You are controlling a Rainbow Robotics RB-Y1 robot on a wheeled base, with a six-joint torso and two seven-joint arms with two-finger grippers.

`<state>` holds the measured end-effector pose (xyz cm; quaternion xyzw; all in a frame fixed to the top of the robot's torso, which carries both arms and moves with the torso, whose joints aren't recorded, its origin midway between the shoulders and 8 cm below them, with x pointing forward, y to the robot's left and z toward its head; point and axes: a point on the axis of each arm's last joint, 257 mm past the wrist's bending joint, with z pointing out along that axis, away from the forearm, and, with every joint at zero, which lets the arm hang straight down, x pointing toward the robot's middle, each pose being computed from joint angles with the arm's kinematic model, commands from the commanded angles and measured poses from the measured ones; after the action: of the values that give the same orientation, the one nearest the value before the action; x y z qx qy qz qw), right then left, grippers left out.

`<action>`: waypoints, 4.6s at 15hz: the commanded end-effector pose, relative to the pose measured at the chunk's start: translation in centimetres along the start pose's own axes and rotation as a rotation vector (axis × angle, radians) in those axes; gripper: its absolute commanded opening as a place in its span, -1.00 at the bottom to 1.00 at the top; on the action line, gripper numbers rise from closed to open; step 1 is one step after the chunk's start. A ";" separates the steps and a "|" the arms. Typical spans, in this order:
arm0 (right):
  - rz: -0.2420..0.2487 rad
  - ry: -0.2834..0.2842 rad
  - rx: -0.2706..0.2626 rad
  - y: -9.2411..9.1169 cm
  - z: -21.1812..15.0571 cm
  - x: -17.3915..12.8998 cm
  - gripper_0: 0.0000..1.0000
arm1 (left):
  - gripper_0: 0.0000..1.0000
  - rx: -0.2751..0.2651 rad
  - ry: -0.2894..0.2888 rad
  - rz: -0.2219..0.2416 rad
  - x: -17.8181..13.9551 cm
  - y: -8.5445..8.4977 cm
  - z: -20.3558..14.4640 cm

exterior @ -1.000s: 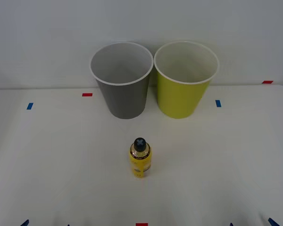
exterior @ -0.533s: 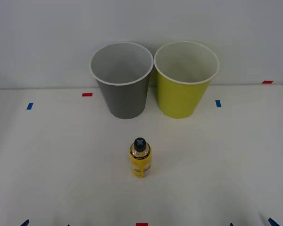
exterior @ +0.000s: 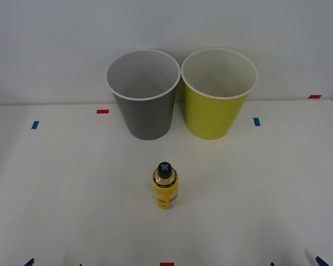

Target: Put cans in the gray bin and PET bottles in the light green bin.

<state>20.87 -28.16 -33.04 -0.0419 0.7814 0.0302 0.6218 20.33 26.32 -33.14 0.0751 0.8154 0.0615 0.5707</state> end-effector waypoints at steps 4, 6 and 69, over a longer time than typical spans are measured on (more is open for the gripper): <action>0.000 0.000 0.000 0.0 0.0 0.0 1.00 | 1.00 0.000 0.000 0.000 0.0 0.0 0.0; 0.000 0.000 0.000 0.0 0.0 0.0 1.00 | 1.00 0.000 0.000 0.000 0.0 0.0 0.0; 0.000 0.000 0.000 0.0 0.0 0.0 1.00 | 1.00 0.000 0.000 0.000 0.0 0.0 0.0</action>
<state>20.87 -28.16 -33.04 -0.0419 0.7814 0.0302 0.6218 20.33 26.32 -33.14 0.0751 0.8154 0.0615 0.5707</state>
